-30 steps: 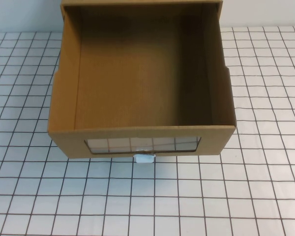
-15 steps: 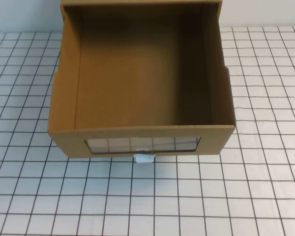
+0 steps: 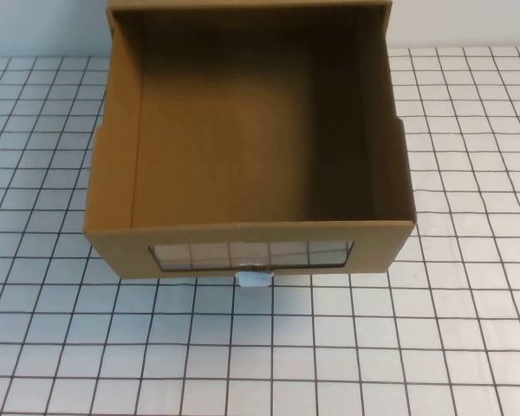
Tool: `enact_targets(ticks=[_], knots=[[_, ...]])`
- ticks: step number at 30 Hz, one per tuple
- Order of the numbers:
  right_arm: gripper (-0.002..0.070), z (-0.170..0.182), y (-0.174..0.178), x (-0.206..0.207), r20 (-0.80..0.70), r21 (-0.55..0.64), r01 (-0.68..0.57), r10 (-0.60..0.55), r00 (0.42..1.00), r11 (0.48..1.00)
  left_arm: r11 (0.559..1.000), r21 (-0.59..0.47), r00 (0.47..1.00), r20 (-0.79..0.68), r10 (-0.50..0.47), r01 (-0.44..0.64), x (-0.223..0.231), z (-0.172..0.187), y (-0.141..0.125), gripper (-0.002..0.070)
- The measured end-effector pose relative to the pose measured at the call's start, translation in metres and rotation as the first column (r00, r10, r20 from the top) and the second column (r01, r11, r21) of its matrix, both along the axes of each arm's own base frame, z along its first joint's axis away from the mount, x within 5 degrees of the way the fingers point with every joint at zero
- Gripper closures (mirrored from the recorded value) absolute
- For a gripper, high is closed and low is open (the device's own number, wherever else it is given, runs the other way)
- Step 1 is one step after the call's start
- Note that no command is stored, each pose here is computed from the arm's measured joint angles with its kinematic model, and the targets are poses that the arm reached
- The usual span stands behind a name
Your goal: Close the shoe box
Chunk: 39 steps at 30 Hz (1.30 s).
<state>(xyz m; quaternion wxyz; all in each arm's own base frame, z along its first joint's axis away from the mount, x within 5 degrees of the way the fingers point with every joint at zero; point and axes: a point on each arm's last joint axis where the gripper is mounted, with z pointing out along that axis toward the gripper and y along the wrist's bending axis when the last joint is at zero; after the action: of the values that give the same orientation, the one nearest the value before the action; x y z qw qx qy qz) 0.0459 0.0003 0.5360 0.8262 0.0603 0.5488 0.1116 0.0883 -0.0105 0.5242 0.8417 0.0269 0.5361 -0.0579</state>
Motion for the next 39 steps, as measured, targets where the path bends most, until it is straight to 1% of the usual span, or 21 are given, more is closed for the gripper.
enact_targets(ticks=[2,4,8,11,13,14,16,17,18,20,22,23,25,28,30,32,34,37,39], knots=[[0.0690,0.005,0.000,0.018,-0.121,-0.001,0.005,-0.006,0.993,1.000,1.000,0.015,0.991,-0.131,-0.010,0.012,0.028,0.001,-0.004,0.0680],[0.0690,0.003,0.001,0.038,-0.227,-0.005,0.010,-0.011,0.974,1.000,1.000,0.021,0.980,-0.197,-0.013,0.018,0.050,0.002,-0.007,0.0680],[0.0689,-0.006,0.000,0.066,-0.336,-0.033,0.030,-0.039,0.941,0.999,1.000,0.012,0.972,-0.236,-0.017,0.020,0.085,-0.004,-0.010,0.0680],[0.0690,-0.013,0.003,0.080,-0.404,-0.003,0.007,-0.008,0.915,1.000,0.999,-0.040,0.977,-0.209,-0.038,0.030,0.106,-0.006,-0.012,0.0680],[0.0690,-0.020,0.008,0.089,-0.458,0.036,-0.038,0.050,0.887,0.999,0.997,-0.069,0.973,-0.226,-0.052,0.038,0.122,-0.009,-0.014,0.0680],[0.0689,-0.022,0.011,0.093,-0.479,0.036,-0.067,0.076,0.875,0.997,0.997,-0.073,0.970,-0.238,-0.056,0.040,0.128,-0.009,-0.015,0.0680],[0.0689,-0.028,0.024,0.099,-0.518,-0.016,-0.183,0.149,0.842,0.983,0.995,-0.078,0.955,-0.287,-0.074,0.053,0.143,-0.010,-0.019,0.0680],[0.0689,-0.031,0.033,0.100,-0.533,-0.056,-0.264,0.194,0.823,0.963,0.995,-0.080,0.947,-0.310,-0.087,0.066,0.149,-0.009,-0.022,0.0680],[0.0689,-0.034,0.043,0.101,-0.551,-0.096,-0.352,0.245,0.798,0.931,0.994,-0.067,0.935,-0.339,-0.102,0.084,0.158,-0.008,-0.027,0.0680],[0.0689,-0.038,0.062,0.101,-0.573,-0.141,-0.510,0.349,0.741,0.849,0.991,-0.016,0.913,-0.387,-0.129,0.133,0.172,-0.001,-0.039,0.0680],[0.0689,-0.043,0.082,0.099,-0.596,-0.151,-0.655,0.460,0.658,0.741,0.977,0.045,0.884,-0.436,-0.170,0.210,0.190,0.005,-0.055,0.0680],[0.0689,-0.044,0.089,0.098,-0.607,-0.147,-0.699,0.495,0.622,0.700,0.967,0.067,0.866,-0.462,-0.189,0.247,0.201,0.004,-0.063,0.0680],[0.0689,-0.051,0.106,0.096,-0.643,-0.134,-0.786,0.550,0.532,0.603,0.930,0.101,0.821,-0.509,-0.257,0.354,0.219,0.006,-0.081,0.0680],[0.0689,-0.067,0.127,0.091,-0.691,-0.114,-0.865,0.586,0.423,0.489,0.864,0.071,0.733,-0.566,-0.377,0.499,0.244,0.005,-0.102,0.0680],[0.0689,-0.082,0.140,0.087,-0.719,-0.093,-0.899,0.595,0.358,0.428,0.819,0.052,0.678,-0.592,-0.436,0.571,0.257,0.005,-0.112,0.0680],[0.0689,-0.102,0.153,0.082,-0.747,-0.066,-0.925,0.596,0.293,0.373,0.779,0.031,0.620,-0.626,-0.473,0.626,0.273,-0.003,-0.121,0.0680],[0.0689,-0.123,0.166,0.074,-0.764,-0.043,-0.946,0.599,0.239,0.322,0.750,-0.012,0.552,-0.669,-0.498,0.662,0.289,-0.018,-0.130,0.0680],[0.0689,-0.152,0.184,0.062,-0.768,-0.014,-0.963,0.614,0.184,0.271,0.730,-0.100,0.456,-0.721,-0.521,0.676,0.310,-0.042,-0.138,0.0680],[0.0689,-0.166,0.194,0.052,-0.765,-0.005,-0.972,0.624,0.156,0.236,0.731,-0.145,0.414,-0.744,-0.525,0.667,0.324,-0.059,-0.141,0.0680]])
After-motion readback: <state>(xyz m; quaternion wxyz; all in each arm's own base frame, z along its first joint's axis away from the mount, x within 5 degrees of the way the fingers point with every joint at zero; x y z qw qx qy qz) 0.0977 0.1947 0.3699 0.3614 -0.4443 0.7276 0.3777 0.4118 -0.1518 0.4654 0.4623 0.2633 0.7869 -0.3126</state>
